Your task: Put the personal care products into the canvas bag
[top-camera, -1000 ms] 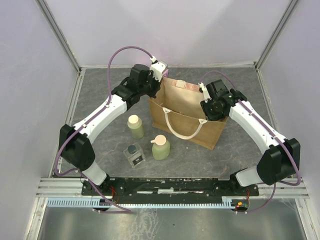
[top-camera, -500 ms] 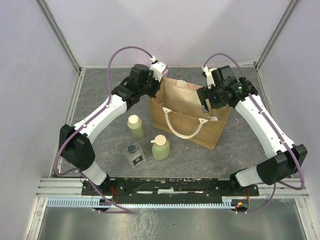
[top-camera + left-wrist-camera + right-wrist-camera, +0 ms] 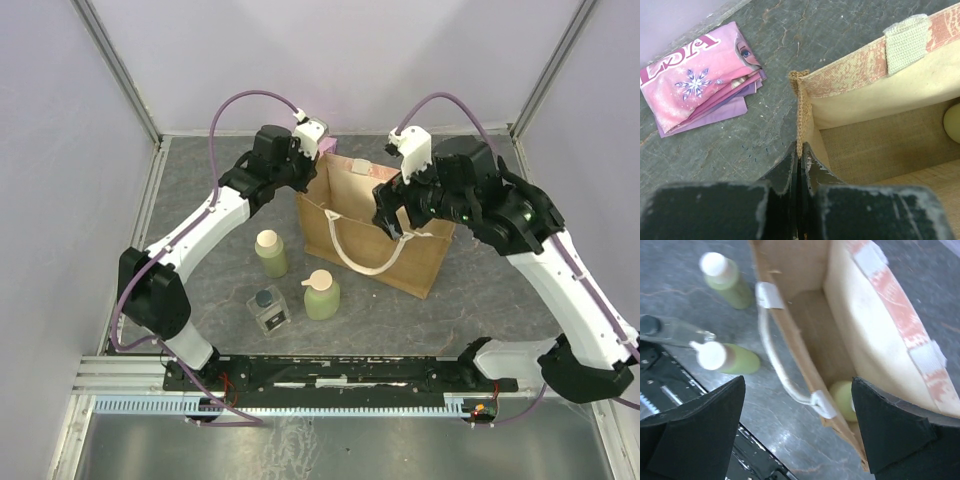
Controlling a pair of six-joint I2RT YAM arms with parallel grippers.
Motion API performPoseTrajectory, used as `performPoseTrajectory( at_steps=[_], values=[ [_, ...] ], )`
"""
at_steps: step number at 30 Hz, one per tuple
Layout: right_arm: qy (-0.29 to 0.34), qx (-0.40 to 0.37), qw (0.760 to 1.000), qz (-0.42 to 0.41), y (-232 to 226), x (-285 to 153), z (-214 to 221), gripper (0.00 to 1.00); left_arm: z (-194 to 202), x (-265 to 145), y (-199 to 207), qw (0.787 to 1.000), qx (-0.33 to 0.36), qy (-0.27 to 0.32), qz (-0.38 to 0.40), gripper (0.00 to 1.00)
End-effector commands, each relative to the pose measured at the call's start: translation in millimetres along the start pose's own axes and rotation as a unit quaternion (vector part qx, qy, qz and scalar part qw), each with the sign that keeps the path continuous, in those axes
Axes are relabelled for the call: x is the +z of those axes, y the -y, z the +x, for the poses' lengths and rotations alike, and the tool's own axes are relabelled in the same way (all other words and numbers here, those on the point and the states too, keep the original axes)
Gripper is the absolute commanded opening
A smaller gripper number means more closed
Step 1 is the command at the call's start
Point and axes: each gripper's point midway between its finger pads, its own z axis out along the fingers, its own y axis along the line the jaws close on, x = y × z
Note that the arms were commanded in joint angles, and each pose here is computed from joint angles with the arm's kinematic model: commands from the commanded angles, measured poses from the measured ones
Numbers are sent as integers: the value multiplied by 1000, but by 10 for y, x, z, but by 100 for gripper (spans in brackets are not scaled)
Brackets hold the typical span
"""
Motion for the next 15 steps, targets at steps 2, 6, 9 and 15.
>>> performPoseTrajectory(
  at_steps=[2,6,9,15],
  values=[
    [51,-54,990,-119,-620,26,-178,94,-152,25,-289,999,-5,31,-6,3],
    [20,-99,981,-164,-943,267,72,94,-225,6,-385,999,6,38,-9,3],
    [2,-125,974,-188,-1154,475,260,94,-274,-16,-394,999,6,45,-6,3],
    [-33,-159,964,-212,-1470,787,503,93,-337,-52,-401,999,5,54,-2,3]
  ],
)
